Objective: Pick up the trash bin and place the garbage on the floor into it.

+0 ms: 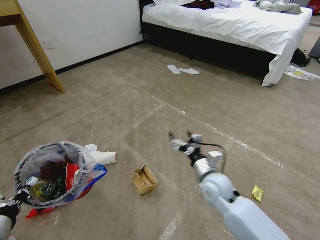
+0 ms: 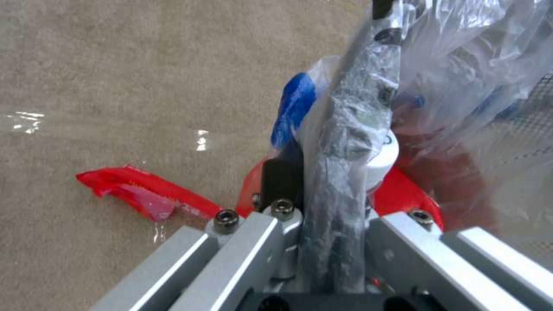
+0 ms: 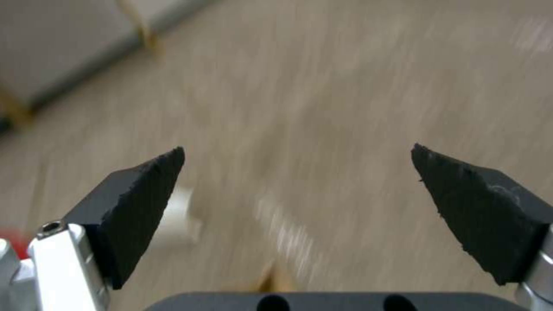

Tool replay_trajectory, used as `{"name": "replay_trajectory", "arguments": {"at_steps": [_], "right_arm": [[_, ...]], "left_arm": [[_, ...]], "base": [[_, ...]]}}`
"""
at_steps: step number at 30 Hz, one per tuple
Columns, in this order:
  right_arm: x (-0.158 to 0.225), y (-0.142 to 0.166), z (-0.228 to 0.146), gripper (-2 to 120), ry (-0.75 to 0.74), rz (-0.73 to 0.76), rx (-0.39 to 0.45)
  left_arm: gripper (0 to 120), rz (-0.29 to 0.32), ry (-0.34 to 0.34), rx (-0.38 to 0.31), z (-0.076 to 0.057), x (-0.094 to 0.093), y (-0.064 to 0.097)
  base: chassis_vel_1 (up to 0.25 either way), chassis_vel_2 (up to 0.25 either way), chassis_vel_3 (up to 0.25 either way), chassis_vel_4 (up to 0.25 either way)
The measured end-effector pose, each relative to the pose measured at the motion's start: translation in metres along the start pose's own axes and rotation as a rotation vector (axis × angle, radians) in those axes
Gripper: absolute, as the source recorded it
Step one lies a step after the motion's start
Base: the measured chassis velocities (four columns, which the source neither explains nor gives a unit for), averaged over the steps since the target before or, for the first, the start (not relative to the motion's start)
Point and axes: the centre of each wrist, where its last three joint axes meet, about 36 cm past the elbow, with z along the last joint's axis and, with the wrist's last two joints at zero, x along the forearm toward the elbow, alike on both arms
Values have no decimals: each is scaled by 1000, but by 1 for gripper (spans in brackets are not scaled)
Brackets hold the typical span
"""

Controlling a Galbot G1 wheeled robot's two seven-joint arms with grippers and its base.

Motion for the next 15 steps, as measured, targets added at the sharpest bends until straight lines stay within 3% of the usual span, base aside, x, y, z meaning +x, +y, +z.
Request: {"name": "replay_trajectory", "arguments": {"at_steps": [1, 3, 7, 15], "right_arm": [[-11, 13, 0, 100, 107, -2, -3], [-15, 18, -2, 100, 141, -3, -5], [-41, 49, -19, 100, 372, -23, 16], [-84, 66, -7, 100, 592, 30, 108]], "left_arm": [[0, 1, -1, 2, 0, 1, 0], [0, 1, -2, 2, 0, 2, 0], [0, 5, -7, 6, 0, 4, 0], [0, 12, -15, 15, 0, 6, 2]], "base": [[0, 0, 0, 0], [0, 0, 0, 0], [0, 0, 0, 0], [0, 0, 0, 0]]}}
